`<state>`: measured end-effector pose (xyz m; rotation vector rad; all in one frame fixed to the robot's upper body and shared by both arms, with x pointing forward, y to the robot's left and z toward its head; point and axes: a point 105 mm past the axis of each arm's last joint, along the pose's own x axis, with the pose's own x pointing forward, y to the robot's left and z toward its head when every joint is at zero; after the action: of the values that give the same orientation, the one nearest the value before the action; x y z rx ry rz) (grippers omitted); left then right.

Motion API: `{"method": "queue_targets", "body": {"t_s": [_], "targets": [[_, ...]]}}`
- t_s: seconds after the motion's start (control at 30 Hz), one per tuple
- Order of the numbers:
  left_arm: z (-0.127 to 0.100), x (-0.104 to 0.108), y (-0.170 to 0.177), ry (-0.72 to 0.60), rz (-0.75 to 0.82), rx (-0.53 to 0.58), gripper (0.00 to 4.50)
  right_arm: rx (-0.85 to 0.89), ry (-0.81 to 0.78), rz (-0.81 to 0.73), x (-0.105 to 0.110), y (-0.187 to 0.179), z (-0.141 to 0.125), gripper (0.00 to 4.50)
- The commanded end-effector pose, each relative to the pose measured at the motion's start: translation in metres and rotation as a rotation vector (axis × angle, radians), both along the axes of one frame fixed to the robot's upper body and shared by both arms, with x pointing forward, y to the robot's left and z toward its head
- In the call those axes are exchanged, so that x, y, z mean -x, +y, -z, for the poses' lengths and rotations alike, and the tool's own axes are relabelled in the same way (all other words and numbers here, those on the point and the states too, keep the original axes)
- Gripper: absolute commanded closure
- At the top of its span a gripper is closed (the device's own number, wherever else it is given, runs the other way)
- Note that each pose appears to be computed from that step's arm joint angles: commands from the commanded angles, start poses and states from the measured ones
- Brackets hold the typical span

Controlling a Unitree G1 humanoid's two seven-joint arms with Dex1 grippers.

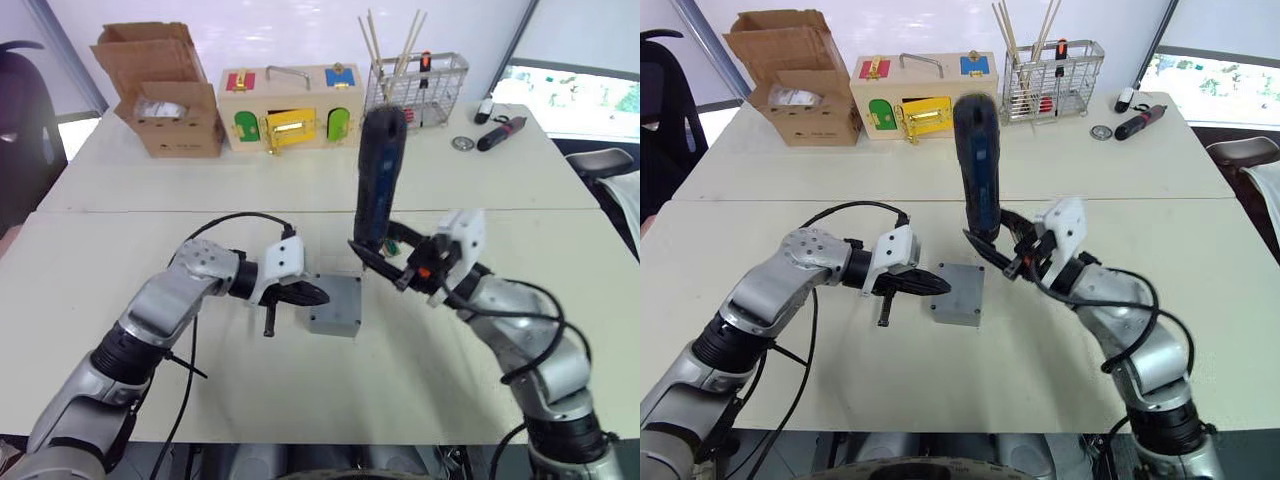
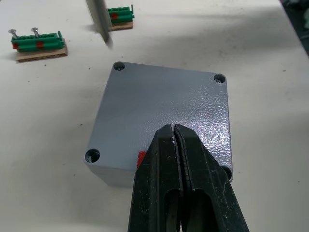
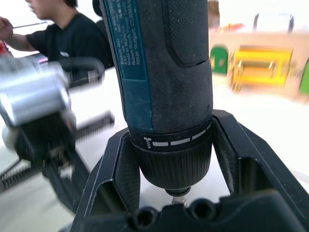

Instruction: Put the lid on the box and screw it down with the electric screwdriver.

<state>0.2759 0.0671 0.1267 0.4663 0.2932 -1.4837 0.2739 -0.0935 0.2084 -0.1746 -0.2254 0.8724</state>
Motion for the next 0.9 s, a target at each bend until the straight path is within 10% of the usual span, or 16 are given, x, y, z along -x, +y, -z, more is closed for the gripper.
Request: {"method": "queue_targets", "body": {"t_s": [0.03, 0.33, 0.53, 0.9], "targets": [[0.003, -0.003, 0.013, 0.041, -0.035, -0.008, 4.5, -0.069, -0.091, -0.055, 0.012, 0.001, -0.043, 2.67], [-0.061, -0.031, 0.034, -0.06, -0.064, 0.106, 4.5, -0.162, 0.164, 0.029, -0.014, -0.023, -0.059, 2.67], [-0.107, -0.024, 0.007, -0.107, 0.095, 0.247, 4.5, -0.019, 0.516, 0.205, -0.013, -0.102, -0.062, 2.67], [-0.063, 0.009, -0.027, -0.145, 0.296, 0.101, 4.5, 0.101, 1.156, 0.599, 0.027, -0.211, 0.014, 2.67]]}}
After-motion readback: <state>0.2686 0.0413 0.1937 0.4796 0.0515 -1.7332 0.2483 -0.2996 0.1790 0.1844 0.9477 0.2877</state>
